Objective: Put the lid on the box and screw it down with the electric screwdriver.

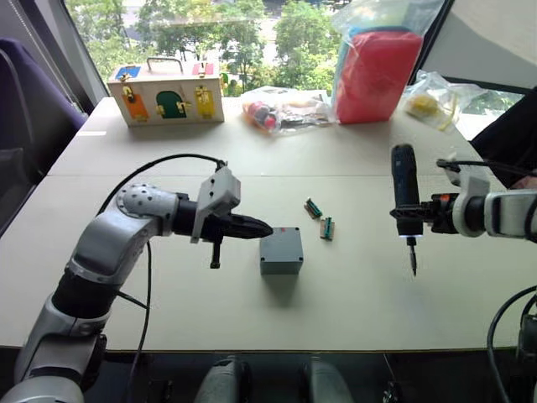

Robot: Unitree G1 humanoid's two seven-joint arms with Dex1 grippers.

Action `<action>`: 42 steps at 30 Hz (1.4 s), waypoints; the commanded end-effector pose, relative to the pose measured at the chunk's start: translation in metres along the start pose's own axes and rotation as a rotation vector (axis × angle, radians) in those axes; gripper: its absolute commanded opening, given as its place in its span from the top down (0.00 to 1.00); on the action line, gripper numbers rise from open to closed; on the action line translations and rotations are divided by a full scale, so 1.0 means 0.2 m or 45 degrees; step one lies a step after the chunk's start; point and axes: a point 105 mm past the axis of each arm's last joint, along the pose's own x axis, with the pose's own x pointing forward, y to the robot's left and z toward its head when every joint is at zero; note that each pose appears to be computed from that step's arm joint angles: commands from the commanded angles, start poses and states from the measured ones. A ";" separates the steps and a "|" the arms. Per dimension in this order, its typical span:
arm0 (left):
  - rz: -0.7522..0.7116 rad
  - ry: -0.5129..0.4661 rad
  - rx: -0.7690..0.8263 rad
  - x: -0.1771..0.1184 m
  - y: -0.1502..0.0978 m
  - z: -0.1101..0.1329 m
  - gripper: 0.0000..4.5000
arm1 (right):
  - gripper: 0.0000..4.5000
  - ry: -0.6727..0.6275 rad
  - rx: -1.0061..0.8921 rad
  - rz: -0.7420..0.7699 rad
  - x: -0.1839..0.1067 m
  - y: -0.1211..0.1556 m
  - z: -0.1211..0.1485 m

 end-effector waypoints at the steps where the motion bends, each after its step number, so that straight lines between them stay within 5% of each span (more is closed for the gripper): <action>1: -0.017 -0.004 0.063 -0.01 -0.04 0.04 1.00 | 0.61 0.110 0.042 0.068 -0.02 -0.01 -0.07; 15: 0.032 0.025 0.005 -0.01 -0.06 -0.06 1.00 | 0.61 0.325 0.214 -0.096 0.03 -0.17 -0.19; 16: 0.035 0.026 -0.002 -0.01 -0.06 -0.06 1.00 | 0.39 0.330 0.193 -0.123 0.03 -0.18 -0.19; 20: 0.105 -0.015 -0.051 -0.05 -0.01 -0.06 1.00 | 0.06 0.283 0.119 -0.159 0.03 -0.19 -0.15; 23: 0.362 -0.129 -0.107 -0.12 0.18 -0.03 1.00 | 0.01 -0.034 -0.020 -0.125 0.02 -0.17 0.10; 27: 0.438 -0.050 -0.149 -0.15 0.21 -0.12 1.00 | 0.01 -0.610 -0.337 0.188 -0.07 0.09 0.43; 37: 0.427 -0.022 -0.166 -0.15 0.19 -0.16 1.00 | 0.01 -0.739 -0.434 0.284 -0.09 0.17 0.44; 39: 0.343 0.180 -0.156 -0.13 0.12 -0.33 1.00 | 0.01 -0.587 -0.770 0.447 0.08 0.43 0.18; 42: 0.294 0.270 -0.150 -0.07 0.09 -0.42 1.00 | 0.01 -0.413 -0.987 0.691 0.19 0.64 -0.16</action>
